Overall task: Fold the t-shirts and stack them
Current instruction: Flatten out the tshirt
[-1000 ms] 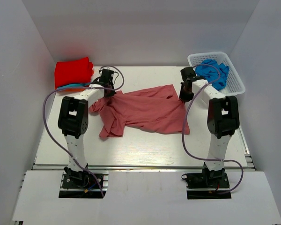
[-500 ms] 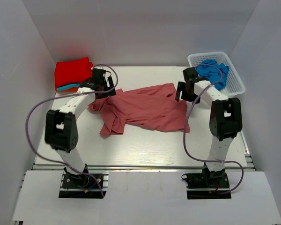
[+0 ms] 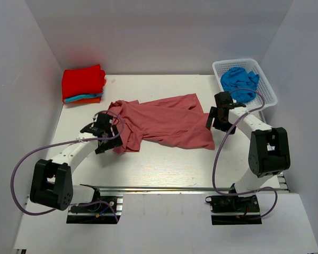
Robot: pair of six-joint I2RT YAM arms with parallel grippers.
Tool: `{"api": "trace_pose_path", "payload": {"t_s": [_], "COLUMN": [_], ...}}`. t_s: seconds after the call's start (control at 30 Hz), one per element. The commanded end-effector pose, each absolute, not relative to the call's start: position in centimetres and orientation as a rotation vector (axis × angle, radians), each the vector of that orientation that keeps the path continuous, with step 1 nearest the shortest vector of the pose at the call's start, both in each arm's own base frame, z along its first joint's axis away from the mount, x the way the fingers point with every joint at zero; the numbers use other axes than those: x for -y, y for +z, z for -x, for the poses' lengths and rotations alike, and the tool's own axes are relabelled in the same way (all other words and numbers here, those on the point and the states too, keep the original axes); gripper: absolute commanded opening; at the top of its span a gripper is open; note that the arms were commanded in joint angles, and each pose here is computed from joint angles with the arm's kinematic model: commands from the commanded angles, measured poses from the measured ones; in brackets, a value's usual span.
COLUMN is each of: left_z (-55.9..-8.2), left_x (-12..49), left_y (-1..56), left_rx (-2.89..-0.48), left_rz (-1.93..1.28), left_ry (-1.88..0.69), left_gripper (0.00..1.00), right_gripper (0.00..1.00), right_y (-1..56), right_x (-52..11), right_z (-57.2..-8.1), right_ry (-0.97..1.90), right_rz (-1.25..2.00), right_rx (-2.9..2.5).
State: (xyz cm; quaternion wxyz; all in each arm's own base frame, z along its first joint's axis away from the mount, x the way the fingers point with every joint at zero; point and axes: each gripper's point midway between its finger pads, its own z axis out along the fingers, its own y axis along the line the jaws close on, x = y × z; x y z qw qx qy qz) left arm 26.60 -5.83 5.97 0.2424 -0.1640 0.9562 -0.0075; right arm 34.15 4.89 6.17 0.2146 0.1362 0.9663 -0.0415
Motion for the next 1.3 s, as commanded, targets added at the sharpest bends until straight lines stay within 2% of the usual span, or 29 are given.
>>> {"api": "trace_pose_path", "payload": {"t_s": [0.0, 0.1, 0.23, 0.5, 0.6, 0.63, 0.7, 0.73, 0.77, 0.8, 0.97, 1.2, 1.27], "left_z": [-24.9, -24.6, -25.8, -27.1, -27.5, -27.7, -27.4, -27.2, -27.5, -27.1, -27.2, -27.8, -27.7], "left_x": [6.0, 6.0, 6.1, 4.8, 5.2, 5.4, 5.9, 6.2, 6.5, 6.8, 7.2, 7.6, 7.4], "left_y": [4.4, 3.2, 3.3, 3.9, 3.5, 3.6, 2.8, 2.4, 2.4, 1.7, 1.3, 4.4, 4.8], "left_rx": [-2.646, -2.641, -2.575, -2.502, -2.514, -2.513, -2.533, -2.548, -2.536, -2.555, -2.561, -2.416, -2.395], "left_rz": [0.517, 0.525, 0.549, 0.541, 0.499, 0.478, 0.451, 0.445, 0.424, 0.417, 0.366, 0.308, 0.312], "left_ry": [-0.048, -0.070, -0.093, -0.010, -0.026, -0.039, -0.070, -0.094, -0.117, -0.139, -0.166, -0.242, -0.237], "left_gripper": [0.81, 0.75, 0.71, 0.71, 0.63, 0.60, 0.40, 0.28, 0.06, 0.00, 0.00, 0.00, 0.00], "right_gripper": [0.90, 0.90, 0.90, 0.90, 0.90, 0.90, 0.90, 0.90, 0.90, 0.90, 0.86, 0.85, 0.80], "right_y": [7.0, 6.8, 6.8, 6.5, 6.6, 6.6, 6.5, 6.8, 6.9, 6.8, 7.0, 5.4, 4.8], "right_x": [-4.2, -4.5, -4.7, -4.9, -4.8, -4.8, -4.5, -4.5, -4.4, -4.2, -4.6, -6.9, -7.0], "right_z": [-33.7, -33.4, -33.3, -33.0, -32.9, -32.7, -32.6, -32.8, -32.7, -32.6, -33.5, -34.8, -35.1], "right_ry": [-0.121, -0.095, -0.082, -0.067, -0.072, -0.073, -0.092, -0.090, -0.093, -0.108, -0.076, 0.088, 0.097], "right_rz": [-0.439, -0.428, -0.406, -0.384, -0.387, -0.383, -0.388, -0.391, -0.392, -0.387, -0.360, -0.227, -0.224], "right_rx": [-2.636, -2.648, -2.656, -2.669, -2.668, -2.671, -2.664, -2.653, -2.652, -2.655, -2.632, -2.617, -2.621]}}
